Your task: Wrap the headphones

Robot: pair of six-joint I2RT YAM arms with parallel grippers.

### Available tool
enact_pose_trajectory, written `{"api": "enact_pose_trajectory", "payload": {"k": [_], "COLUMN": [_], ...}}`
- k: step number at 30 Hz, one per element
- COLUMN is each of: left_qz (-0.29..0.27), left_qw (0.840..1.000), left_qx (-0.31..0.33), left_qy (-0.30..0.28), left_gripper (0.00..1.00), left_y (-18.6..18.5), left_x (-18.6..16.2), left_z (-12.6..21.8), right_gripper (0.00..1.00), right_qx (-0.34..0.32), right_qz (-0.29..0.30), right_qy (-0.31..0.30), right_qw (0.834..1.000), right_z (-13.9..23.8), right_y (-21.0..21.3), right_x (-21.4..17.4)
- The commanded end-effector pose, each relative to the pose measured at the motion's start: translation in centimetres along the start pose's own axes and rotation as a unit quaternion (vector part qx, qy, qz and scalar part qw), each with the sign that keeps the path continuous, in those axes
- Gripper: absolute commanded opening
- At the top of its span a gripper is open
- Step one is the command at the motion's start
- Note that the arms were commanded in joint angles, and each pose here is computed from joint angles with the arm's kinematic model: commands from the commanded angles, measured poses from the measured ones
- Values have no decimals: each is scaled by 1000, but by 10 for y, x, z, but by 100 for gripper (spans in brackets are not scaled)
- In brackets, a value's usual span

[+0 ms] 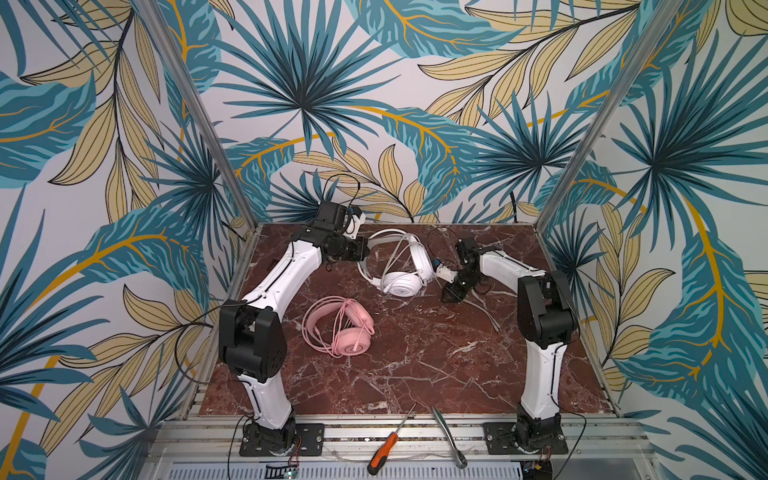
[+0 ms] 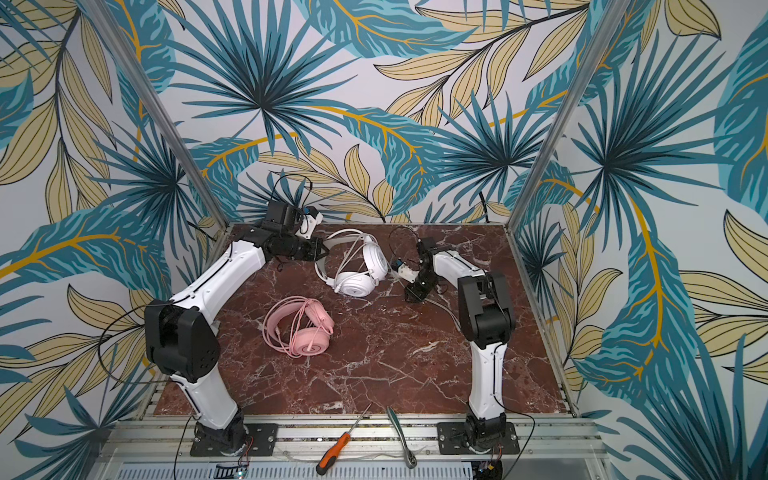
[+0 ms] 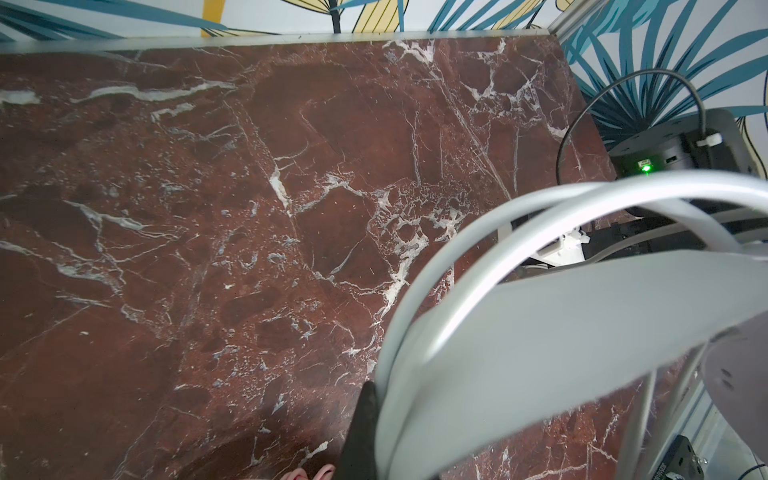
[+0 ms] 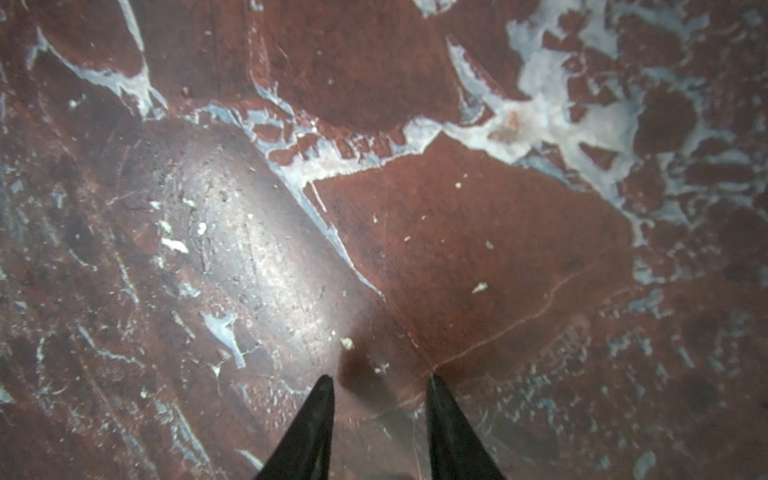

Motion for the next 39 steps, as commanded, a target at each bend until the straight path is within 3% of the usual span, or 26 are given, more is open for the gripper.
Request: {"api": "enact_pose_trajectory", "payload": {"k": [1,8,21,25,35,39], "left_qz": [3,13,32,40,73,89], "left_qw": [999,999,998,998,995,993], "left_qx": [-4,4,19,24,52,61], "left_qy": [-48,-51,-48,-46,-54,-57], "left_gripper": [0,0,0,0,0,0], "left_y": [-3,4,14,18,30,35], "left_x": [14,12,8,5,3,2], "left_z": [23,22,14,12,12,11], "right_gripper": [40,38,31,25,0,0], "right_qx": [-8,-19,-128,-144,-154,-155], "right_qz": [-30,-43,-61,-51,-45,-43], "right_qy": [45,61,143,161,127,113], "right_qw": [999,997,979,975,979,980], "right_z": [-3,-1,-5,-8,-6,-5], "right_y": [1,3,13,22,38,44], "right_x": [-14,-22,-52,-60,-72,-76]}}
Point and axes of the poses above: each gripper's point midway between its finger pads, its own z axis back along the fingers, its own y axis along the line the jaws close on, x = y × z, the point moved 8 cm from there along z, back along the fingers, and after that the axes turned 14 degrees about -z, right-handed, at the moved point
